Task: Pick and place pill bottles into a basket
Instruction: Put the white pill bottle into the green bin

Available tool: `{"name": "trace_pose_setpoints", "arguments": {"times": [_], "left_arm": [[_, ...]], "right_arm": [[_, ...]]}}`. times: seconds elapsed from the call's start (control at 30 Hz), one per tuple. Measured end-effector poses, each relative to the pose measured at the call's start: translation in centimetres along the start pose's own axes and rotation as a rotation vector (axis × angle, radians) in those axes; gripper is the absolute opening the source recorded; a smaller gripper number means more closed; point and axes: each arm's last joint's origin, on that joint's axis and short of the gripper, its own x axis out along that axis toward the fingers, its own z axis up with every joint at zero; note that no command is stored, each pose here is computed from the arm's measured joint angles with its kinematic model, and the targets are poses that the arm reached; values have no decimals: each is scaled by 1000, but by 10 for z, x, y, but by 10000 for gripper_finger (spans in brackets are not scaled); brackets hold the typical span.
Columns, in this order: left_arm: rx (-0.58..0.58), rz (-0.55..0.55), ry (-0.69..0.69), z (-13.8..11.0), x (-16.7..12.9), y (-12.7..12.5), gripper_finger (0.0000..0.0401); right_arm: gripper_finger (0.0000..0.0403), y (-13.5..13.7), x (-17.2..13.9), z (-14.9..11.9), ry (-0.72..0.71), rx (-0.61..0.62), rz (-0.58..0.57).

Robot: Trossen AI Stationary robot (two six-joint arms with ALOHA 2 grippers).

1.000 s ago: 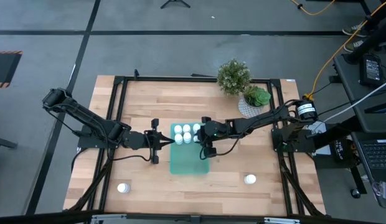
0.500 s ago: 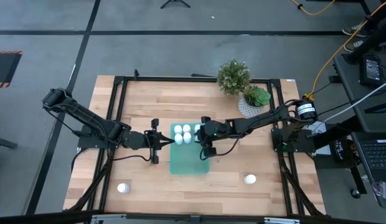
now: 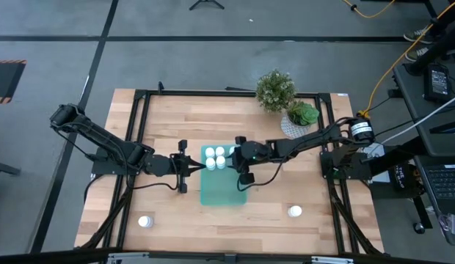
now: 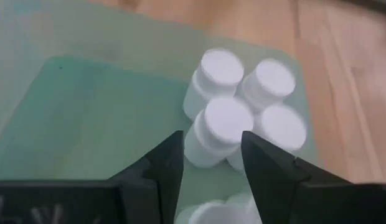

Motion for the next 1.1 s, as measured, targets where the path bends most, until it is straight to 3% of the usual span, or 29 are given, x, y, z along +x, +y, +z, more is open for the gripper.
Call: {"name": "trace_pose_setpoints", "arguments": {"times": [0.37, 0.6, 0.73, 0.93, 1.1], "left_arm": [[29, 20, 20, -8, 1, 0, 4], [10, 21, 19, -9, 1, 0, 5], [-12, 14, 19, -9, 1, 0, 7], [-13, 12, 21, -9, 1, 0, 2], [-12, 12, 23, -9, 1, 0, 3]], "right_arm": [[157, -5, -50, 24, -21, -21, 6], [77, 7, -95, 31, 16, 41, 58], [11, 24, -107, 22, 1, 35, 90], [8, 48, -116, -4, -40, 114, 33], [6, 66, -122, -17, -56, 211, 49]]}}
